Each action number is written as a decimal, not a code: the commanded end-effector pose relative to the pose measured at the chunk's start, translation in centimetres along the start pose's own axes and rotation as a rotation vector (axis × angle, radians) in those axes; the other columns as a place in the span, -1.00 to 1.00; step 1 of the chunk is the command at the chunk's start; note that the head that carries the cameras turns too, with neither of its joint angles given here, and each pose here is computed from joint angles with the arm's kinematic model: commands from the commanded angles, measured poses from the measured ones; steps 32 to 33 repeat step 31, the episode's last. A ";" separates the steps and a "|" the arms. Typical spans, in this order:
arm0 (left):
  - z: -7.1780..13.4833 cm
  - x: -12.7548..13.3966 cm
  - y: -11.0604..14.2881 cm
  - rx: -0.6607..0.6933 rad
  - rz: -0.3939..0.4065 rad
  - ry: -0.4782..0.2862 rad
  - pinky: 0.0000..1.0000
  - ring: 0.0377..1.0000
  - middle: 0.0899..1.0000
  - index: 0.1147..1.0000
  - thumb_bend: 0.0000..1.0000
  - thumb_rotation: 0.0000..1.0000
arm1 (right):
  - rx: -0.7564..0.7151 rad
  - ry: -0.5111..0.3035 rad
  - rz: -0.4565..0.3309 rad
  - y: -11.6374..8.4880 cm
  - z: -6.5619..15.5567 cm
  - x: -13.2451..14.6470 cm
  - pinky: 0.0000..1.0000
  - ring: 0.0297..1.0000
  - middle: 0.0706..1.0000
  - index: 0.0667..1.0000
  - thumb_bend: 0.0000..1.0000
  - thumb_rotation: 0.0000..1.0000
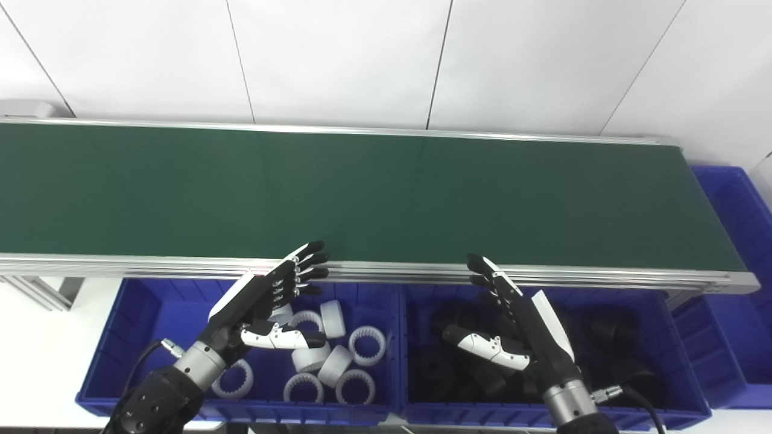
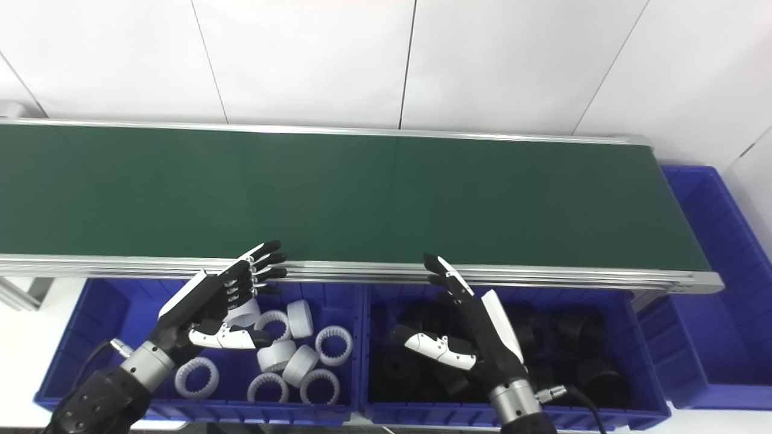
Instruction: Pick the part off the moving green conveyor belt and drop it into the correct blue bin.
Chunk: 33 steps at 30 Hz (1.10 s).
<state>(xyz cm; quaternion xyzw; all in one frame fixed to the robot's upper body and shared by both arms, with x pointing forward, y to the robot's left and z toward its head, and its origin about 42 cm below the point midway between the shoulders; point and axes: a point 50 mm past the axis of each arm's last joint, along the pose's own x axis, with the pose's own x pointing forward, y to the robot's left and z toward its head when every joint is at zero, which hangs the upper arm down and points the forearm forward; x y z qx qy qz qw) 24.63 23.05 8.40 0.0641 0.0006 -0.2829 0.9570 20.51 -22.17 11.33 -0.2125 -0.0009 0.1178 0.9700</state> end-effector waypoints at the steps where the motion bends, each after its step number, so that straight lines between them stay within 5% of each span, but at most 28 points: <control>1: 1.2 0.6 0.3 0.009 0.000 -0.070 0.60 0.75 0.85 0.90 0.84 -0.47 | -0.009 -0.029 -0.007 -0.4 0.9 0.2 0.61 0.75 0.81 0.82 0.54 0.06; 33: 1.0 0.7 0.3 0.040 0.013 -0.072 0.61 0.75 0.84 0.85 0.80 -0.60 | -0.005 -0.039 -0.006 -0.4 0.9 0.3 0.59 0.73 0.80 0.83 0.53 0.05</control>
